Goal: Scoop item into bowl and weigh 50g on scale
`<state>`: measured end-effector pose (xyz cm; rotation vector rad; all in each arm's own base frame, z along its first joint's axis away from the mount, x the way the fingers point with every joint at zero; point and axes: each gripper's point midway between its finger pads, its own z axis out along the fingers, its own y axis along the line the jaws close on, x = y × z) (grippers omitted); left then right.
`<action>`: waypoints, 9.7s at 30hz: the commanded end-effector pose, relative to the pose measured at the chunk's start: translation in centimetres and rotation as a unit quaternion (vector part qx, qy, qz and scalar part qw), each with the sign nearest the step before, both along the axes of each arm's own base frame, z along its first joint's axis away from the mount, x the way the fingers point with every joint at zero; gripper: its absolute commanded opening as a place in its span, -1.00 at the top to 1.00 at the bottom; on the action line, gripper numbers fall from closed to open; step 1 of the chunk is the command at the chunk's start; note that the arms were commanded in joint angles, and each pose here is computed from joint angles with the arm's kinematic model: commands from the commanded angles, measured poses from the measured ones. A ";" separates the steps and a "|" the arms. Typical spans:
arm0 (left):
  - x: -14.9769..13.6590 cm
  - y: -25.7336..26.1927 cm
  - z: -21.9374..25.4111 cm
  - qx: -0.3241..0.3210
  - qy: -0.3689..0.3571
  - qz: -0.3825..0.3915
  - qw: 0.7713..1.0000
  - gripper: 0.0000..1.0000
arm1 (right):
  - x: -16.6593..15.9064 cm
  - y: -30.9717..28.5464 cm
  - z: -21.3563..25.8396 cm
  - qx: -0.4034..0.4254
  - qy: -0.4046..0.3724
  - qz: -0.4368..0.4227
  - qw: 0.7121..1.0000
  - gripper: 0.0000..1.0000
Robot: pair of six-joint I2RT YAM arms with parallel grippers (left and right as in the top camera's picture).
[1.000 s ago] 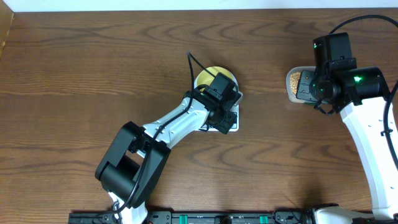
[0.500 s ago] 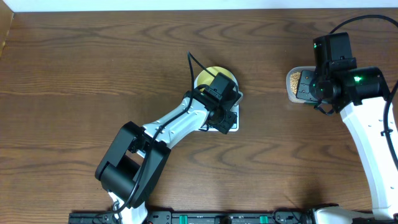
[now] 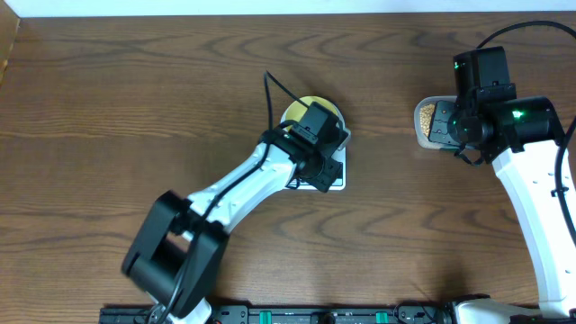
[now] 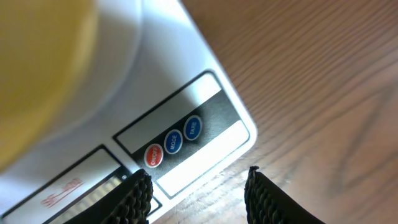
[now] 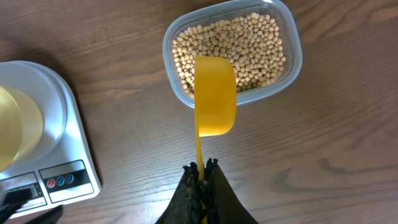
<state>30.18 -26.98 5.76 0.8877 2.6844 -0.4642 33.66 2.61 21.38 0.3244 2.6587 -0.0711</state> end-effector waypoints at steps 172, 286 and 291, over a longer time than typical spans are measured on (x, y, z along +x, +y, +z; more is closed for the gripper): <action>-6.1 10.1 13.0 0.045 -0.044 0.018 0.998 -0.96 | 4.0 -4.8 -8.6 -0.048 0.085 0.020 0.995 0.98; -6.1 10.1 13.0 0.044 -0.044 0.018 0.998 -0.97 | 0.9 -5.7 -9.5 0.347 0.095 -0.071 0.930 0.98; -6.1 10.1 13.0 0.044 -0.044 0.018 0.998 -0.97 | 0.6 -6.0 -9.0 0.369 0.088 -0.063 0.923 0.98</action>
